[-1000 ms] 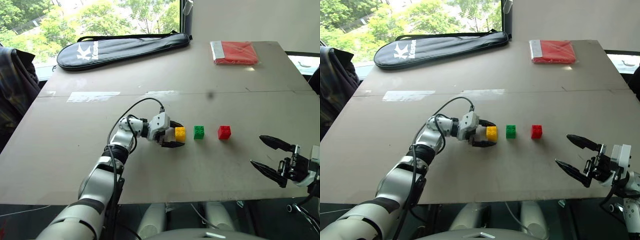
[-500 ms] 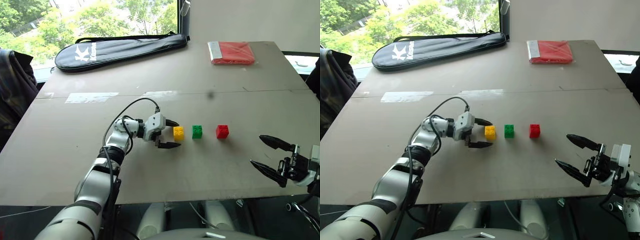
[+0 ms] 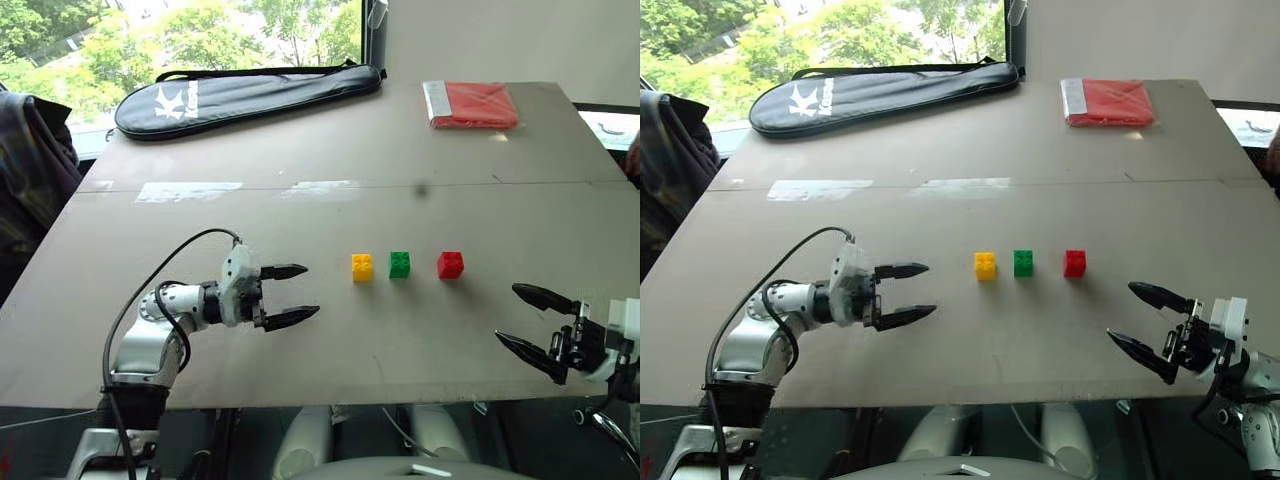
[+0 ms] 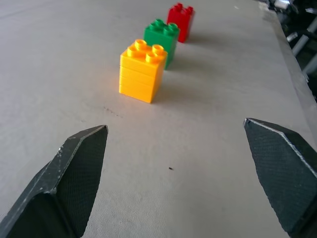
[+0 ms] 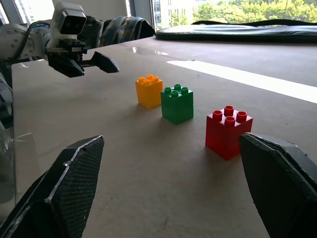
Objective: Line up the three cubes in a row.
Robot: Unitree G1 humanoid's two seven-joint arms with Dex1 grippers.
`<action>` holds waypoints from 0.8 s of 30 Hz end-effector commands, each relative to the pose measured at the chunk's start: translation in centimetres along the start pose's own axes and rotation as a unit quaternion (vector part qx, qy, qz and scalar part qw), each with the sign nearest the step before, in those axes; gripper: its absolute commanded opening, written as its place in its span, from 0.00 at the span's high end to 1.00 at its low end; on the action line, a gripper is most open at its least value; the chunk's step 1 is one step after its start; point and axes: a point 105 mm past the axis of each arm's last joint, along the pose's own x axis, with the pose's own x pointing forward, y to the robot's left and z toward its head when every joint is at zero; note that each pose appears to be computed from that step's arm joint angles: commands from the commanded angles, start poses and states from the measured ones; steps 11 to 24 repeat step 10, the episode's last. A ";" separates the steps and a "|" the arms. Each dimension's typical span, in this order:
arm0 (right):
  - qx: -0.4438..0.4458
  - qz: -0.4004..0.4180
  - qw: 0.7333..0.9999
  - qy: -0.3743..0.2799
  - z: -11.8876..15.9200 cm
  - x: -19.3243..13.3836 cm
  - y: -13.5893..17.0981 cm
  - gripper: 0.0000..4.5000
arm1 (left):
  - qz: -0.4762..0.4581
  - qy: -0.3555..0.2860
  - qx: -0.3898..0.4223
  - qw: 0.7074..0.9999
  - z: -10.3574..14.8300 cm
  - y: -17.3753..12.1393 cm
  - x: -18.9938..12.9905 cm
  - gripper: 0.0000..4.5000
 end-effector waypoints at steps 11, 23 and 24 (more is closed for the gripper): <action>0.000 -0.052 0.997 0.062 -2.2 -1.2 -1.5 0.00 | 0.147 0.029 -0.024 0.988 -2.5 -4.4 -0.7 0.01; 0.000 -0.052 0.997 0.062 -2.2 -1.2 -1.5 0.00 | 0.147 0.029 -0.024 0.988 -2.5 -4.4 -0.7 0.01; 0.000 -0.052 0.997 0.062 -2.2 -1.2 -1.5 0.00 | 0.147 0.029 -0.024 0.988 -2.5 -4.4 -0.7 0.01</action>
